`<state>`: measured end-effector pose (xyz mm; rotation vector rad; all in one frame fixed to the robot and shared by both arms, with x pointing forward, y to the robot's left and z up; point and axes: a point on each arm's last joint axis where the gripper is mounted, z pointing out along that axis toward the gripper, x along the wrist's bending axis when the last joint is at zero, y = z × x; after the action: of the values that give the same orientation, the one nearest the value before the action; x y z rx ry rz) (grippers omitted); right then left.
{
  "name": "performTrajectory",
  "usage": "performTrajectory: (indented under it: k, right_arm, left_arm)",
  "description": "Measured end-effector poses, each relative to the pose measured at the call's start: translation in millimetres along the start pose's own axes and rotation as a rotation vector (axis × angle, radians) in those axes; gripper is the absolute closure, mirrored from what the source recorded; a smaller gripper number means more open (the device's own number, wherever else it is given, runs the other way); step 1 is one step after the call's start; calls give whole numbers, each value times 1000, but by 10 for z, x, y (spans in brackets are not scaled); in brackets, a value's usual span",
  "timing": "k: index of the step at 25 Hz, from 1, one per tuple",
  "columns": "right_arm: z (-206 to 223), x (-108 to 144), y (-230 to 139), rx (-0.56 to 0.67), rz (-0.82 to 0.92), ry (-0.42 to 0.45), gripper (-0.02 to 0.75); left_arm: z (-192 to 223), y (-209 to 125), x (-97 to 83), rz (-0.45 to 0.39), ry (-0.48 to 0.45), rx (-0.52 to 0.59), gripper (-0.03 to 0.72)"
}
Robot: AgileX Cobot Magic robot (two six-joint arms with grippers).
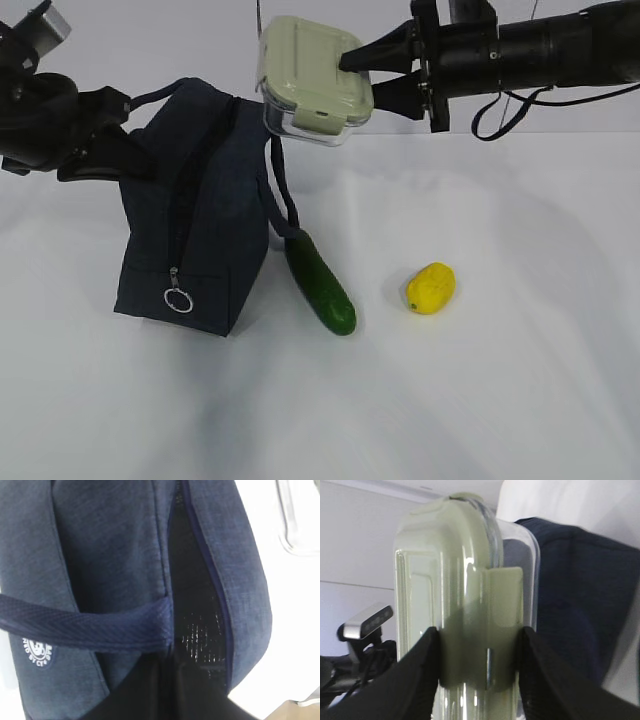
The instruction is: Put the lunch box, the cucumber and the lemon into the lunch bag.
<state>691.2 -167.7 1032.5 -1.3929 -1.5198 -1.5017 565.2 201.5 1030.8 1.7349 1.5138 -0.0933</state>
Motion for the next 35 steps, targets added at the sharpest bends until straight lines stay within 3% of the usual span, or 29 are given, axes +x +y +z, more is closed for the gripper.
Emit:
performTrajectory:
  k: [7,22,35]
  right_arm:
    - [234,165,-88,13,23,87,402]
    - [567,305,-278,63,5,105,402]
    - [577,112,-315,104,-125,-106,402]
  left_arm:
    - [0,0,0,0,0,0,695]
    - [0,1,-1,-1,-1,-1,695]
    - [0,9,-39,-44,-43,-9,696]
